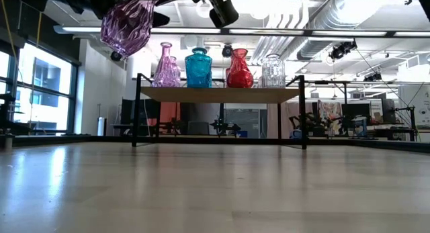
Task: Sort vases onto shelf
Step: Put the violet vase on the shelf aligned with the other violet vases
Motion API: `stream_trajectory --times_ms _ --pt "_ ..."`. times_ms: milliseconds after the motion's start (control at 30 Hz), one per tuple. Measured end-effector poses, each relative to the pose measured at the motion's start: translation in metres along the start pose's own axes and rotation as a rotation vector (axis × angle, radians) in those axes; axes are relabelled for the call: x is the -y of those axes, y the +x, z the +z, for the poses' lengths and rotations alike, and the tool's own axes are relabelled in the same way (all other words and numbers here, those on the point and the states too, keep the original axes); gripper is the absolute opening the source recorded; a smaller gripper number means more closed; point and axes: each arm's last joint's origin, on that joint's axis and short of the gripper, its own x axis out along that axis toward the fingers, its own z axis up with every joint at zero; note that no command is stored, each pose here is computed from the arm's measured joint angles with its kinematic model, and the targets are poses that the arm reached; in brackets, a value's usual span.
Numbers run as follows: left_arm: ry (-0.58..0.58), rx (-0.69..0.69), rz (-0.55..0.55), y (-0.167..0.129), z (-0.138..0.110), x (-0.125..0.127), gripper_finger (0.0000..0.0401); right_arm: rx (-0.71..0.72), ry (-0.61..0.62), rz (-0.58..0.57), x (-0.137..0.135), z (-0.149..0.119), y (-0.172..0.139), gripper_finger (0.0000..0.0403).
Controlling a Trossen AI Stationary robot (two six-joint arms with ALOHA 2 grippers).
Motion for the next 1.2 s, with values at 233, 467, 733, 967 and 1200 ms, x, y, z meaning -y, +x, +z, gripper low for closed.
stream_trajectory --times_ms 233,467,733,967,1200 --pt "0.007 0.007 -0.011 0.000 0.001 0.001 0.0142 0.002 0.000 0.002 0.000 0.001 0.000 0.0000" --pt "0.002 0.009 -0.013 0.000 0.002 0.001 0.0129 0.001 -0.002 0.003 0.000 0.001 0.000 0.0008" --pt "-0.006 0.008 -0.015 0.000 0.001 0.001 0.0131 0.000 -0.040 0.003 0.000 0.000 0.000 0.0036" --pt "-0.007 0.004 -0.033 -0.003 0.002 0.001 0.0129 0.000 -0.050 0.018 -0.002 0.000 0.000 0.0076" --pt "-0.010 0.028 -0.043 -0.012 0.008 0.001 0.0128 0.027 -0.049 0.057 -0.005 0.007 -0.009 0.0110"
